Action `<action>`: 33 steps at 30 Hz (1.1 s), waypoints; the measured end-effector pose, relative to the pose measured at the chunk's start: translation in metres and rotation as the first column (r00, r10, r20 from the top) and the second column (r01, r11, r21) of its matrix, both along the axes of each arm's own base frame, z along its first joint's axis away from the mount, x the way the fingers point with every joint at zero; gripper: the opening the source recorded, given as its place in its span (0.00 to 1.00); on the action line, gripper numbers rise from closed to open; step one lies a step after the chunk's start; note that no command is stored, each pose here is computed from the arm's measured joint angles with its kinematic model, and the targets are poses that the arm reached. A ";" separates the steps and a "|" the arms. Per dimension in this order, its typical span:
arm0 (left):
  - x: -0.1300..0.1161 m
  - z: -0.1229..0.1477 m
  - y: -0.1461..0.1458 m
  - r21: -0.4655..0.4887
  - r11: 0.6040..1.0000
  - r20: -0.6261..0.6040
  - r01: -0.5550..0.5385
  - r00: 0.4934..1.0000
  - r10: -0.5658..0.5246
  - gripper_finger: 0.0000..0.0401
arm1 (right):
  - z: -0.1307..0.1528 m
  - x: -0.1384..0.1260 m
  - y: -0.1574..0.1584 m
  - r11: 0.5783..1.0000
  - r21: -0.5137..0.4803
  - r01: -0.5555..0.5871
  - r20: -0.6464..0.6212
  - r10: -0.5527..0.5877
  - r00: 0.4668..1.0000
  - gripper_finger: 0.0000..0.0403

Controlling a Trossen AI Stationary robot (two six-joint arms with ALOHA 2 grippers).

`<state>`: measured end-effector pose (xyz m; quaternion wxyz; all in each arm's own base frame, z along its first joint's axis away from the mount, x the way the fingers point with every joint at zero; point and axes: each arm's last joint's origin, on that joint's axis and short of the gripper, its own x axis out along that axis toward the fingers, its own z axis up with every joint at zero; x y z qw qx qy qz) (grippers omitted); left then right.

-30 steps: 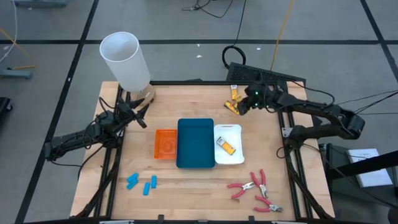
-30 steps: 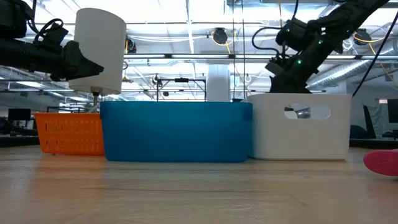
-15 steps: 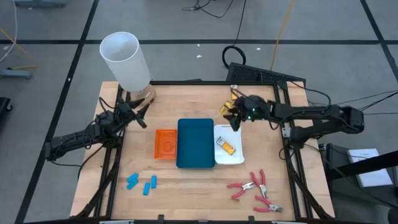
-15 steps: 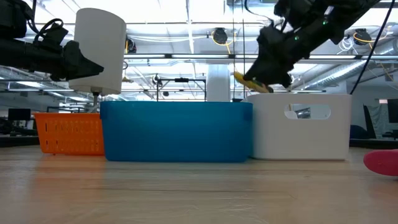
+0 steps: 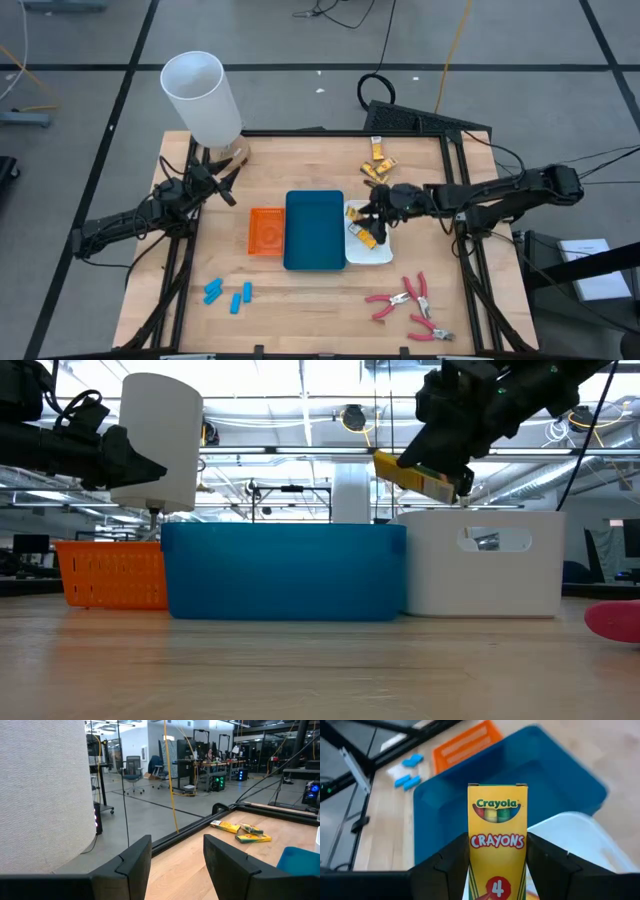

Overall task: Pick & Place School Supplies
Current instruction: Put the yellow crayon box into the white bin

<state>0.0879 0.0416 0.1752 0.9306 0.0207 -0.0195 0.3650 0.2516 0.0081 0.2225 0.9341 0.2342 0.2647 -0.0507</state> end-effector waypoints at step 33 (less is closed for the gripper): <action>0.000 0.000 0.000 0.000 1.000 0.001 0.000 1.000 0.000 0.45 | -0.034 0.002 0.010 0.999 0.001 0.041 -0.233 -0.040 0.972 0.43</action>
